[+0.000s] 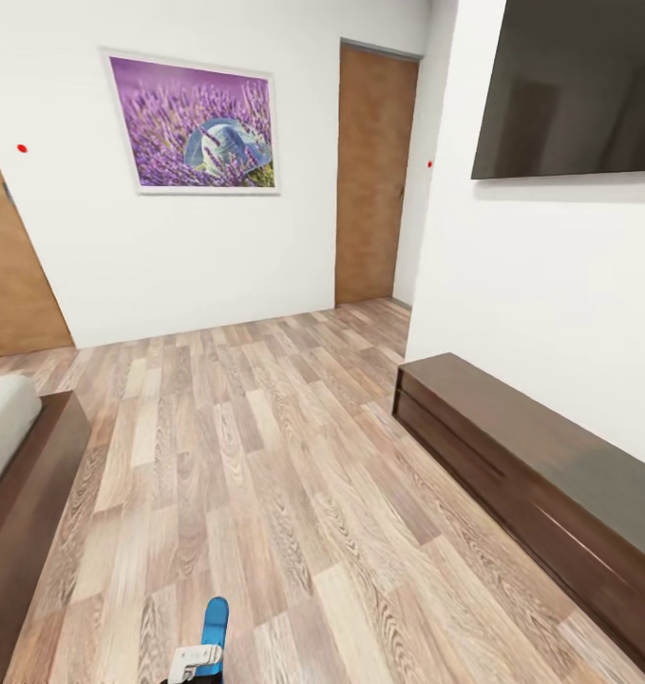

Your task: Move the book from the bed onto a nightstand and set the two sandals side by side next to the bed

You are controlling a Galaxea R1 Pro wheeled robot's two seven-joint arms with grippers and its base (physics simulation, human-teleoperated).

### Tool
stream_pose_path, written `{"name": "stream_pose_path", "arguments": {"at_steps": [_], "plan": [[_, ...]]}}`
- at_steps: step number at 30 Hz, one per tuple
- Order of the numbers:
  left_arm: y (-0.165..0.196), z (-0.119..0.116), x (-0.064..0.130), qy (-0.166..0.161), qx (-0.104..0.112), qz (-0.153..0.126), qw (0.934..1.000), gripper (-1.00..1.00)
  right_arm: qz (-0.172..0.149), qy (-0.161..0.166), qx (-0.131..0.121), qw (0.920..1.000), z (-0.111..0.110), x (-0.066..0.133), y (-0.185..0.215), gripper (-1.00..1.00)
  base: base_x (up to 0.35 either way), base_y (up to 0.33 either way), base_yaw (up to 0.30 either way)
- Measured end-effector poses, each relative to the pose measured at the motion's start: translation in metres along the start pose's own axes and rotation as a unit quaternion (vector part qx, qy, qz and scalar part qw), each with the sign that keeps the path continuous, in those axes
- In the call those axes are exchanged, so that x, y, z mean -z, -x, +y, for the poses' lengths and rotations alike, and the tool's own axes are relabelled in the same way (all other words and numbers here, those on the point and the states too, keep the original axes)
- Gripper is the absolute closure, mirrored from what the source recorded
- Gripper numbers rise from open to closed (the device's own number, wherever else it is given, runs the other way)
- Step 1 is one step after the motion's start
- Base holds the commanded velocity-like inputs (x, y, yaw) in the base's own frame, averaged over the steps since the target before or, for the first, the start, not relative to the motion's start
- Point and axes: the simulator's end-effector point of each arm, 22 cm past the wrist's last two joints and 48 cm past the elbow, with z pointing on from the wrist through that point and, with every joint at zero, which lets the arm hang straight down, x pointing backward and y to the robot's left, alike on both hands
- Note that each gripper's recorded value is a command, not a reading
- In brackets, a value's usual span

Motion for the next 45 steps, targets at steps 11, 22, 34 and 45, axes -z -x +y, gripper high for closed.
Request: {"name": "stream_pose_path", "arguments": {"at_steps": [11, 22, 34, 45], "plan": [[0.0001, 0.0001, 0.0001, 0.0, 0.0, 0.0, 1.0, 1.0, -0.001, 0.0, -0.001, 1.0, -0.0006, 0.0003, 0.0005, -1.0, 0.0, 0.0, 0.21], [0.0002, 0.0, 0.0002, 0.0, 0.0, 0.0, 1.0, 1.0, 0.0, -0.001, -0.001, 1.0, 0.0, 0.0, 0.0001, -1.0, 0.085, 0.0, 0.283], [0.0002, -0.0001, 0.0003, 0.0, 0.0, 0.0, 1.0, 1.0, 0.001, -0.001, 0.001, 1.0, 0.0, 0.0, -0.0008, -1.0, 0.304, 0.0, 0.166], [0.0001, 0.0, 0.0003, 0.0, 0.0, 0.0, 1.0, 1.0, 0.001, 0.0, 0.001, 1.0, 0.0019, -0.0009, -0.0011, -1.0, 0.314, 0.0, 0.235]]}}
